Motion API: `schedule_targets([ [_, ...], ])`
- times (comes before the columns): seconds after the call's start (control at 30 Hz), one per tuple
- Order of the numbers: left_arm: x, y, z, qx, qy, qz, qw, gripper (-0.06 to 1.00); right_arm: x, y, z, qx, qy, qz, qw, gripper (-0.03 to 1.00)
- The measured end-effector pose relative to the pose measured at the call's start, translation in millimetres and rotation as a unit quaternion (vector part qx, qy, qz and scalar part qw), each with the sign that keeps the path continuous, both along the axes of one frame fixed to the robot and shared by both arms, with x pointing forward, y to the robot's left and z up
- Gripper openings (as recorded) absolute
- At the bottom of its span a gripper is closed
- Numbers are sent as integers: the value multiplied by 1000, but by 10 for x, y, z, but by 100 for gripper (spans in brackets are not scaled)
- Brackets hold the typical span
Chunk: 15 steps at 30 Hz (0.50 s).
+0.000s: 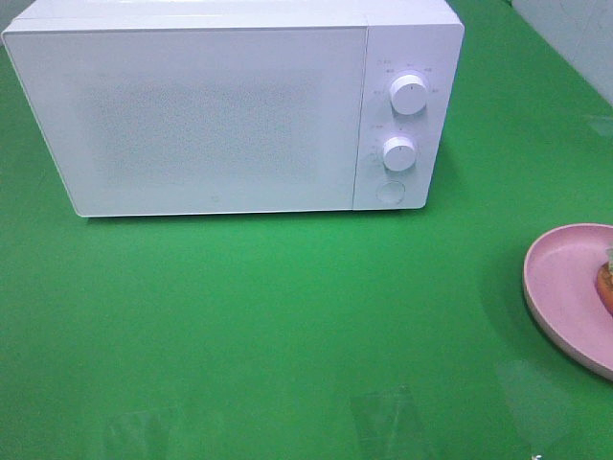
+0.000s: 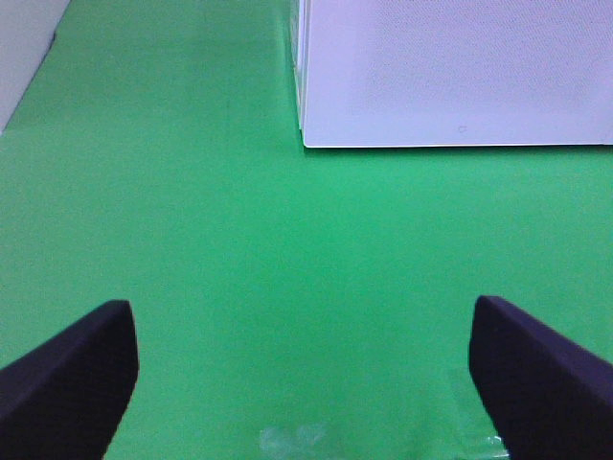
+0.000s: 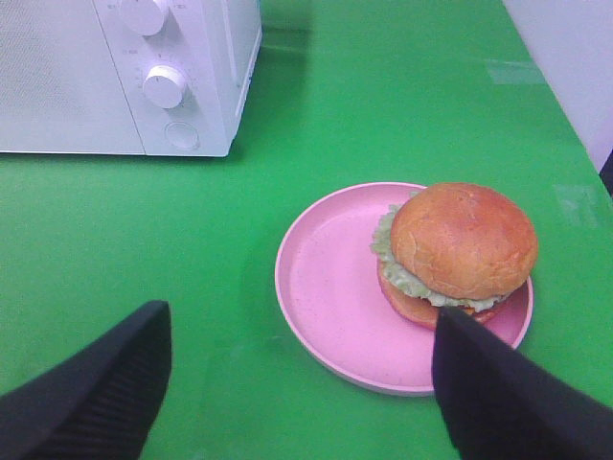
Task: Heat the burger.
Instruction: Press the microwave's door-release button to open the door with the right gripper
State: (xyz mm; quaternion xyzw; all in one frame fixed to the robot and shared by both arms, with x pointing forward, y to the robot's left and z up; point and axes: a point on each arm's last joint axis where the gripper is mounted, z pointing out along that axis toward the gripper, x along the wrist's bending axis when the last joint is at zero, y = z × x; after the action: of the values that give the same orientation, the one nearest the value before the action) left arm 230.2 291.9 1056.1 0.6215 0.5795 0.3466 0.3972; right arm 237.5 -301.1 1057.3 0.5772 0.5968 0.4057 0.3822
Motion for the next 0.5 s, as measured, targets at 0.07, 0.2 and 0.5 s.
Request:
schedule_targets([
  [0.07, 0, 0, 0, 0, 0, 0, 1000, 88, 0, 0, 0, 0, 0, 0, 1000, 72],
  [0.2, 0, 0, 0, 0, 0, 0, 1000, 88, 0, 0, 0, 0, 0, 0, 1000, 72],
  [0.5, 0, 0, 0, 0, 0, 0, 1000, 88, 0, 0, 0, 0, 0, 0, 1000, 72],
])
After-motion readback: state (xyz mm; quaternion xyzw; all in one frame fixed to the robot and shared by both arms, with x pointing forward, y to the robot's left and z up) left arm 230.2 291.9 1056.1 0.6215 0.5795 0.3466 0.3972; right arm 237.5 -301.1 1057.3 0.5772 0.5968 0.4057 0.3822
